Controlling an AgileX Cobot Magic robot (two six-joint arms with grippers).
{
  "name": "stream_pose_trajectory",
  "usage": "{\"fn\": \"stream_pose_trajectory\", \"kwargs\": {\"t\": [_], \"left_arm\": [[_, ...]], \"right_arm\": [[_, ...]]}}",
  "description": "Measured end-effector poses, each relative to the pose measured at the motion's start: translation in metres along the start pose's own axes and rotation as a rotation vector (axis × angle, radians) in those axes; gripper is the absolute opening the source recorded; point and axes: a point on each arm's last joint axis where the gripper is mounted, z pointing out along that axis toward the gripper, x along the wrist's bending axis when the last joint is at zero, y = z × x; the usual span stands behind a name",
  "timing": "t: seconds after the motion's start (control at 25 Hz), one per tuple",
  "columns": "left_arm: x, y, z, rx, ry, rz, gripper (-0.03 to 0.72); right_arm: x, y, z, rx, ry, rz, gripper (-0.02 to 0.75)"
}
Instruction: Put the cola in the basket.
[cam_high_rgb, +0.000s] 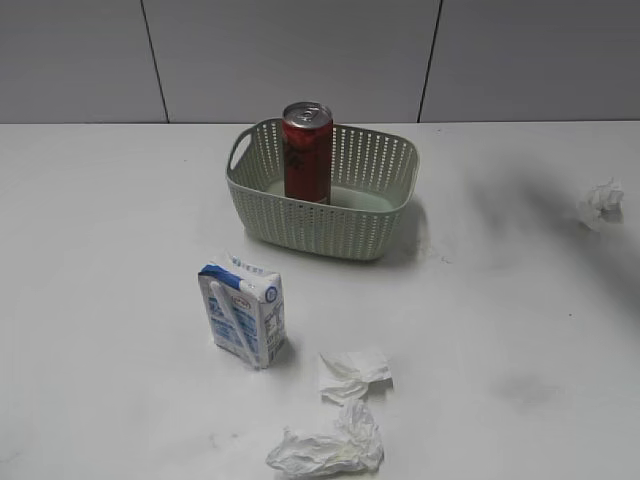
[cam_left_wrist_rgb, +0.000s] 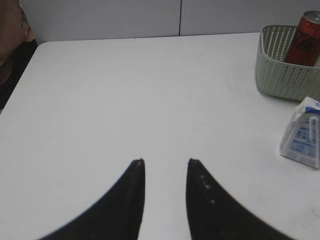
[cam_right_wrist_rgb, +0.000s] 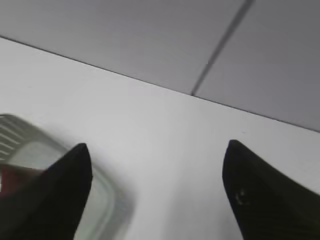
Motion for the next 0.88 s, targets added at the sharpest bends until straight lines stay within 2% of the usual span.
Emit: {"fn": "stream_pose_trajectory", "kwargs": {"t": [0.12, 0.28, 0.64, 0.88], "left_arm": [[0.0, 0.0, 0.0, 0.0, 0.0, 0.0, 0.229], [0.0, 0.0, 0.0, 0.0, 0.0, 0.0, 0.229], [0.0, 0.0, 0.0, 0.0, 0.0, 0.0, 0.229], [0.0, 0.0, 0.0, 0.0, 0.0, 0.0, 0.229]], "right_arm": [[-0.047, -0.007, -0.005, 0.052, -0.067, 0.076, 0.599], [-0.079, -0.018, -0.012, 0.128, -0.107, 0.139, 0.592], [-0.069, -0.048, -0.054, 0.216, -0.094, 0.161, 0.591], [-0.05, -0.1, -0.116, 0.279, -0.087, 0.17, 0.591]]}}
